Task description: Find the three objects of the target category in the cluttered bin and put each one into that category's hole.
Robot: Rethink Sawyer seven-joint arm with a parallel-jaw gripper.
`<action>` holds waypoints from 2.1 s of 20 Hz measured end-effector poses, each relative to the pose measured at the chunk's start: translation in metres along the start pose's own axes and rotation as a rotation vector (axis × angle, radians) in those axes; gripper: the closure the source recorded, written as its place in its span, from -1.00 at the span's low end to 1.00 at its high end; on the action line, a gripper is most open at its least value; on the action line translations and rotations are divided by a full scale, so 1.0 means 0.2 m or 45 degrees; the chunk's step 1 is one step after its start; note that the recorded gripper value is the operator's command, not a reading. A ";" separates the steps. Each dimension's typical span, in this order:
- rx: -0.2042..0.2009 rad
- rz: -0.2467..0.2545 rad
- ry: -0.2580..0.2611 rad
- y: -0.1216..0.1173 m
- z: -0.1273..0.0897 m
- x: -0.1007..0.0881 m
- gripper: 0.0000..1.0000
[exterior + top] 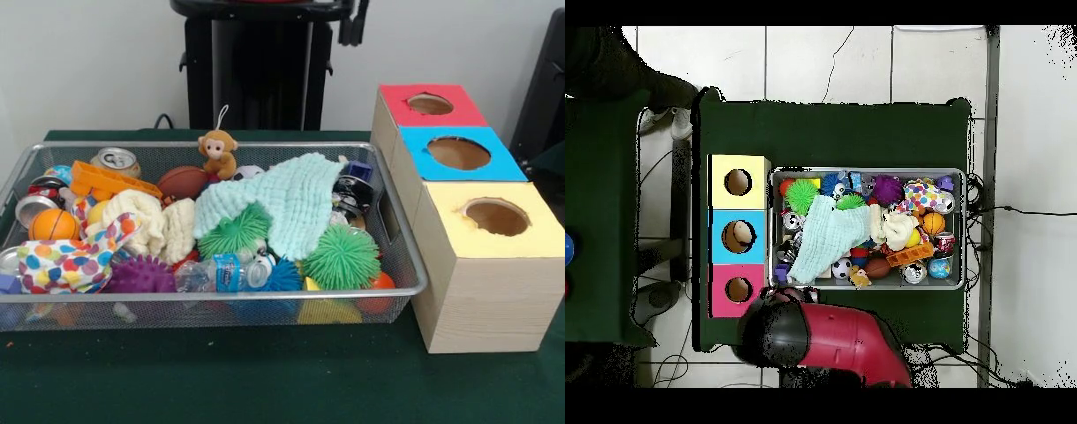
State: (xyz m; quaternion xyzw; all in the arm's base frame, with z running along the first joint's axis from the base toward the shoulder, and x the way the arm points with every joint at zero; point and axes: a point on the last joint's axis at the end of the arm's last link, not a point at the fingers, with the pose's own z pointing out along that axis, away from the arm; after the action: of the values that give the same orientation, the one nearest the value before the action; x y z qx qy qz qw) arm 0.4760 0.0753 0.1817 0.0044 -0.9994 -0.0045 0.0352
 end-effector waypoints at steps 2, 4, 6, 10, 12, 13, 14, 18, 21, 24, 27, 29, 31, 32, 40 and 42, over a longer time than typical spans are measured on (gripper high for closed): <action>0.005 0.013 0.014 -0.06 0.04 -0.02 1.00; 0.014 0.010 0.023 -0.10 0.07 -0.02 1.00; 0.022 -0.002 0.028 -0.12 0.09 -0.03 1.00; 0.030 -0.031 0.031 -0.14 0.14 -0.04 1.00; 0.028 -0.042 0.035 -0.15 0.16 -0.05 1.00; 0.026 -0.046 0.036 -0.15 0.16 -0.06 1.00; 0.024 -0.047 0.037 -0.16 0.17 -0.07 1.00; 0.016 -0.045 0.040 -0.17 0.20 -0.10 1.00; 0.009 -0.041 0.045 -0.19 0.23 -0.13 1.00; 0.007 -0.049 0.047 -0.20 0.25 -0.15 1.00; 0.009 -0.066 0.048 -0.21 0.27 -0.17 1.00; 0.013 -0.079 0.047 -0.20 0.28 -0.18 1.00; 0.016 -0.092 0.044 -0.20 0.29 -0.18 1.00; 0.018 -0.097 0.043 -0.20 0.29 -0.18 1.00; 0.027 -0.157 0.015 -0.17 0.30 -0.19 1.00; 0.025 -0.160 0.011 -0.16 0.30 -0.19 1.00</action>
State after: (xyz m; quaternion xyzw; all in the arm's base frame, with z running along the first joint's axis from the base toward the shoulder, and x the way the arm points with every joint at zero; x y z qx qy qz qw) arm 0.5109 0.0444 0.1190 0.0676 -0.9969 0.0029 0.0389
